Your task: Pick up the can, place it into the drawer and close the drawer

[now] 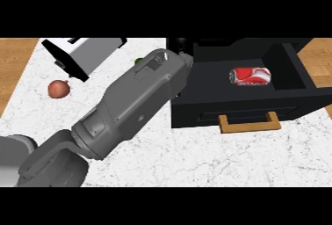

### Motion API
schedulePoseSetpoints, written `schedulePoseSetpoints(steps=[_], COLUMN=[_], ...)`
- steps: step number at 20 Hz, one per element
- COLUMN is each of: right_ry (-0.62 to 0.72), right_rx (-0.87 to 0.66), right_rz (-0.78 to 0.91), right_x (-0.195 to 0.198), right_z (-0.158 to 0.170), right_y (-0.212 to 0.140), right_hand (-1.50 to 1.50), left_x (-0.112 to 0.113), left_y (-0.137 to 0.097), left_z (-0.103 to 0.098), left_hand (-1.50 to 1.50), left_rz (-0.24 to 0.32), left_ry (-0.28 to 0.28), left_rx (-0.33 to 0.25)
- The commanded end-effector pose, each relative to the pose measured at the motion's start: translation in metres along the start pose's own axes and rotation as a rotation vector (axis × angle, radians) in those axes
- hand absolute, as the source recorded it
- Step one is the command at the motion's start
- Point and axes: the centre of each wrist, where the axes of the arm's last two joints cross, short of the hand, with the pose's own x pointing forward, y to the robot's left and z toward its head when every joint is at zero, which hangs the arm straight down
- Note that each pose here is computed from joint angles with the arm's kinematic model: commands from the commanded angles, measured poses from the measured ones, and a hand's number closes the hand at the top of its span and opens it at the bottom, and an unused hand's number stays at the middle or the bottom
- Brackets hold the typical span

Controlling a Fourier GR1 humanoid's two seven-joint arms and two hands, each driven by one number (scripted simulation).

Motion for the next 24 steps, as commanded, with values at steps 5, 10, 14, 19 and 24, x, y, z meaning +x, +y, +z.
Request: schedulePoseSetpoints(steps=[5,10,14,19,24], right_ry=[-0.080,-0.075,-0.079,-0.094,-0.114], right_rx=[0.101,0.115,0.120,0.139,0.242], right_rz=[0.217,0.343,0.442,0.533,0.647], right_x=[0.009,0.003,0.001,-0.027,-0.045], right_z=[-0.031,-0.055,-0.083,-0.126,-0.145], right_y=[0.036,0.062,0.088,0.114,0.147], right_hand=[-1.50,-1.50,-1.50,-1.50,-1.50], left_x=[0.011,0.010,0.009,0.007,0.030], left_y=[-0.008,-0.008,-0.010,-0.004,0.027], left_z=[0.002,0.004,0.010,0.004,-0.015], left_hand=[-1.50,-1.50,-1.50,-1.50,-1.50], left_rz=[0.016,0.038,0.044,0.021,0.027], left_ry=[-0.031,-0.012,0.017,0.013,0.010], left_rx=[0.031,0.008,-0.011,0.009,0.039])
